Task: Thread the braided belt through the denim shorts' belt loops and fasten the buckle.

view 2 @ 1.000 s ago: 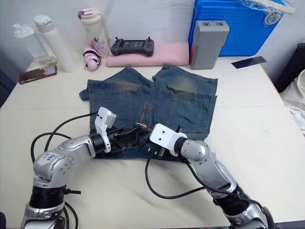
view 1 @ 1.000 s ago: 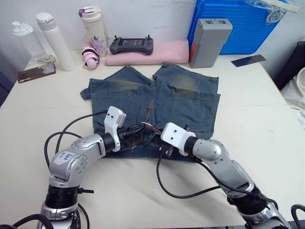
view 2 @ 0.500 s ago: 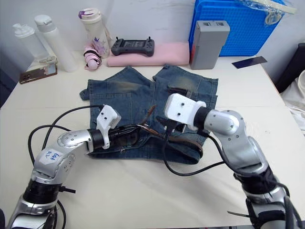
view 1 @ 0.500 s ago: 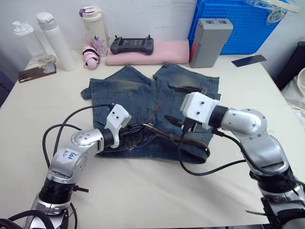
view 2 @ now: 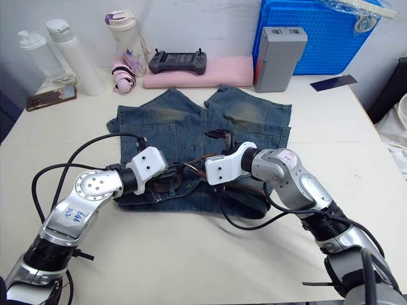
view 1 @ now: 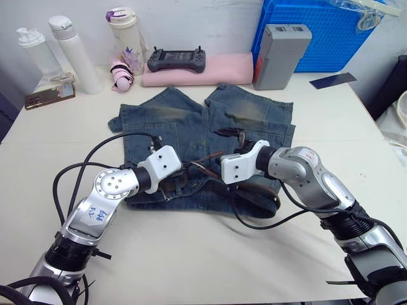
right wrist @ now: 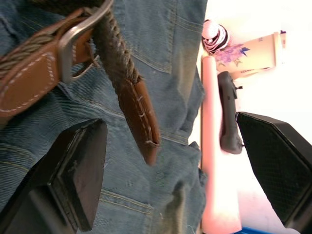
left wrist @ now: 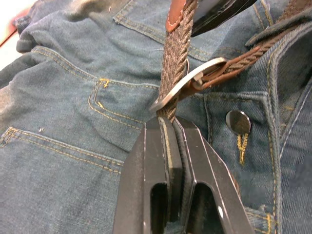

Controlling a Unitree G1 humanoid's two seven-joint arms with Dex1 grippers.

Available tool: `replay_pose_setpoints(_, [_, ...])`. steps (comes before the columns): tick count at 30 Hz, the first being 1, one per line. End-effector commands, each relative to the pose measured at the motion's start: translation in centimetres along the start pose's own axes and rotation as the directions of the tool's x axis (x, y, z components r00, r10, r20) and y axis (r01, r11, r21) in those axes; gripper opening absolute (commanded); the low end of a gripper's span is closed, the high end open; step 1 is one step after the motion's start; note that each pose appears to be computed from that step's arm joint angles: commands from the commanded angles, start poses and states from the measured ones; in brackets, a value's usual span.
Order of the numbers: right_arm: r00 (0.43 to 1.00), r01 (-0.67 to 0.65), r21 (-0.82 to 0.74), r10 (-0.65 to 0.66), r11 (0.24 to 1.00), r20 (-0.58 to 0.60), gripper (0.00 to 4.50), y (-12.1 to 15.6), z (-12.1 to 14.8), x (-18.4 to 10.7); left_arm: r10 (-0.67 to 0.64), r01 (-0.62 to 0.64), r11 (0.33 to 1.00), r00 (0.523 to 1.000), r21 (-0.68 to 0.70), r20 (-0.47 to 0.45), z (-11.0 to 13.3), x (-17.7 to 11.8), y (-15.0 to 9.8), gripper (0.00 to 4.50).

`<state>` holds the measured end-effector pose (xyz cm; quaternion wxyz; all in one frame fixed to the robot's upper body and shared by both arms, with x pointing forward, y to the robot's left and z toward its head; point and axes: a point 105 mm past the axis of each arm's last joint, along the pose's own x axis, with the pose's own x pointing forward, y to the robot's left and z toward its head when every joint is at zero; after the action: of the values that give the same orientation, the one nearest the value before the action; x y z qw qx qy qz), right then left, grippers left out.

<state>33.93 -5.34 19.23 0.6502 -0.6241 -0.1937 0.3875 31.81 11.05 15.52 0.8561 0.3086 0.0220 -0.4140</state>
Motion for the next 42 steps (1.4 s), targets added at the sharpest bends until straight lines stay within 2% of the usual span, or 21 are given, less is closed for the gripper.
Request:
replay_pose_setpoints(1, [1.0,0.018,0.002,-0.018,1.0,0.021,2.77,-0.5,0.7,-0.2,0.02,-0.021,0.999,0.999,0.035,0.033,1.0,-0.4,0.4,0.0])
replay_pose_setpoints(7, [1.0,0.011,0.03,-0.011,0.999,0.01,0.12,-0.1,0.7,-0.3,0.021,-0.022,0.999,0.999,0.036,0.028,0.8,-0.4,0.4,0.0])
replay_pose_setpoints(11, [1.0,0.006,0.063,-0.006,0.998,-0.005,0.03,0.3,0.5,-0.4,0.046,-0.045,0.999,0.997,-0.024,0.057,1.0,-0.4,1.0,0.0])
replay_pose_setpoints(13, [1.0,0.007,0.082,-0.006,0.997,-0.016,0.0,0.4,0.3,-0.4,0.034,-0.02,0.992,0.993,-0.124,0.113,1.7,-0.8,1.0,0.74])
replay_pose_setpoints(15, [1.0,0.01,0.096,-0.008,0.995,-0.027,0.0,0.5,0.2,-0.5,0.034,-0.01,0.983,0.991,-0.182,0.129,1.8,-1.3,1.4,1.4])
replay_pose_setpoints(18, [0.999,0.019,0.115,-0.014,0.993,-0.043,0.0,0.6,0.0,-0.6,0.007,0.056,0.939,0.983,-0.338,0.184,1.8,-2.7,2.2,2.57])
replay_pose_setpoints(19, [0.999,0.023,0.124,-0.017,0.992,-0.047,0.0,0.6,-0.1,-0.6,-0.004,0.084,0.921,0.979,-0.38,0.206,1.7,-3.3,2.5,3.09])
replay_pose_setpoints(21, [0.998,0.029,0.138,-0.022,0.99,-0.056,0.0,0.6,-0.2,-0.6,-0.024,0.122,0.902,0.972,-0.415,0.233,1.6,-4.3,2.9,3.09])
replay_pose_setpoints(23, [0.997,0.037,0.153,-0.027,0.988,-0.067,0.0,0.7,-0.4,-0.7,0.011,0.102,0.88,0.972,-0.465,0.235,0.8,-5.2,4.5,3.09])
replay_pose_setpoints(26, [0.996,0.046,0.167,-0.032,0.985,-0.081,0.0,0.8,-0.5,-0.8,0.113,0.018,0.833,0.973,-0.553,0.202,-1.0,-5.9,8.0,2.28])
replay_pose_setpoints(28, [0.995,0.052,0.173,-0.038,0.984,-0.087,0.0,0.8,-0.6,-0.9,0.135,-0.022,0.831,0.977,-0.555,0.164,-2.0,-5.9,9.0,1.46])
replay_pose_setpoints(30, [0.995,0.061,0.177,-0.045,0.982,-0.093,0.0,0.8,-0.6,-1.1,0.119,-0.065,0.858,0.99,-0.51,0.074,-3.7,-5.0,9.0,0.59])
replay_pose_setpoints(32, [0.994,0.072,0.184,-0.055,0.98,-0.098,0.0,0.7,-0.6,-1.3,0.077,-0.074,0.896,0.997,-0.438,-0.012,-5.4,-4.1,8.3,0.04])
replay_pose_setpoints(36, [0.988,0.12,0.221,-0.095,0.968,-0.12,0.0,0.1,-0.9,-2.2,-0.009,-0.031,0.938,0.993,-0.346,-0.114,-7.9,-3.4,6.4,0.04])
replay_pose_setpoints(38, [0.981,0.178,0.273,-0.149,0.945,-0.124,0.0,-1.1,-1.2,-3.5,-0.039,-0.015,0.946,0.987,-0.323,-0.158,-9.2,-3.3,5.4,0.04])
replay_pose_setpoints(42, [0.961,0.274,0.328,-0.245,0.904,-0.126,0.0,-3.5,-2.1,-6.6,-0.049,-0.007,0.954,0.983,-0.299,-0.179,-10.0,-3.2,4.9,0.04])
